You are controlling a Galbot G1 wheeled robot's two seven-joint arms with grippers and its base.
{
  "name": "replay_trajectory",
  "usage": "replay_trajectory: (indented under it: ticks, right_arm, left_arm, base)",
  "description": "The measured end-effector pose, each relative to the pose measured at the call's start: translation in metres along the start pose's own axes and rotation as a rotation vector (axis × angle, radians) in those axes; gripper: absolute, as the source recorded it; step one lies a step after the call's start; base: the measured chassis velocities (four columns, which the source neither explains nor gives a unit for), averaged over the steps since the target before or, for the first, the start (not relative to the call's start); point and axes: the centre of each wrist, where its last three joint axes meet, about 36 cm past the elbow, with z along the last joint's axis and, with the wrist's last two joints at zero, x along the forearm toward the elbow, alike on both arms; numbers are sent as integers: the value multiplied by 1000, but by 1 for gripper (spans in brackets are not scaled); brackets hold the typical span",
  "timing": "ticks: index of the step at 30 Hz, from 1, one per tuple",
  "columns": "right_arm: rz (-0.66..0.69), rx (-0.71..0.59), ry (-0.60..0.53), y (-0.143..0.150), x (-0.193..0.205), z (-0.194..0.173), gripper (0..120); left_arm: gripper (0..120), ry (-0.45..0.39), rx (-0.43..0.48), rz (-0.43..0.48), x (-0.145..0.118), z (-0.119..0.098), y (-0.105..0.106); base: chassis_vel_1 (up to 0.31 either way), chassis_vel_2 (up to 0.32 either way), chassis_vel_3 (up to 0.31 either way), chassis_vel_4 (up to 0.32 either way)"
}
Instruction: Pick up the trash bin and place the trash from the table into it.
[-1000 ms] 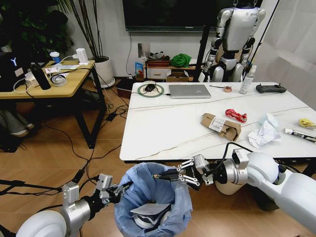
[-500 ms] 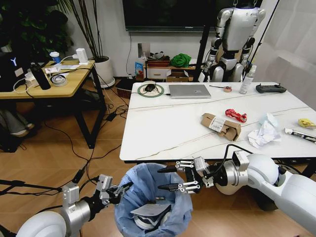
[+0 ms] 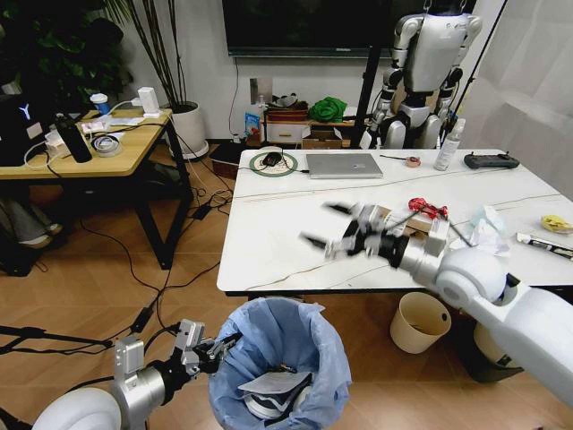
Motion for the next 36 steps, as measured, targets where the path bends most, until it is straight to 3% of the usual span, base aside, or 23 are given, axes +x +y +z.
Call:
replay_trajectory:
  ticks: [5, 11, 23, 31, 36]
  right_arm:
    - [70, -24, -3, -24, 11, 26, 100]
    - [217, -137, -3, -29, 34, 51, 100]
    - [378, -191, -77, -38, 115, 60, 100]
    - [471, -174, -45, -5, 168, 74, 100]
    - [535, -187, -28, 49, 199, 114, 100]
  left_arm:
    - [0, -10, -10, -3, 2, -1, -2]
    - [0, -26, -12, -4, 1, -1, -3]
    - [0, -47, -8, -10, 0, 3, -1]
    - [0, -51, -6, -12, -2, 6, -2]
    - [0, -58, -5, -10, -3, 8, -2]
  base:
    - [0, 0, 0, 0]
    - [0, 0, 0, 0]
    - [0, 0, 0, 0]
    - [0, 0, 0, 0]
    - [0, 0, 0, 0]
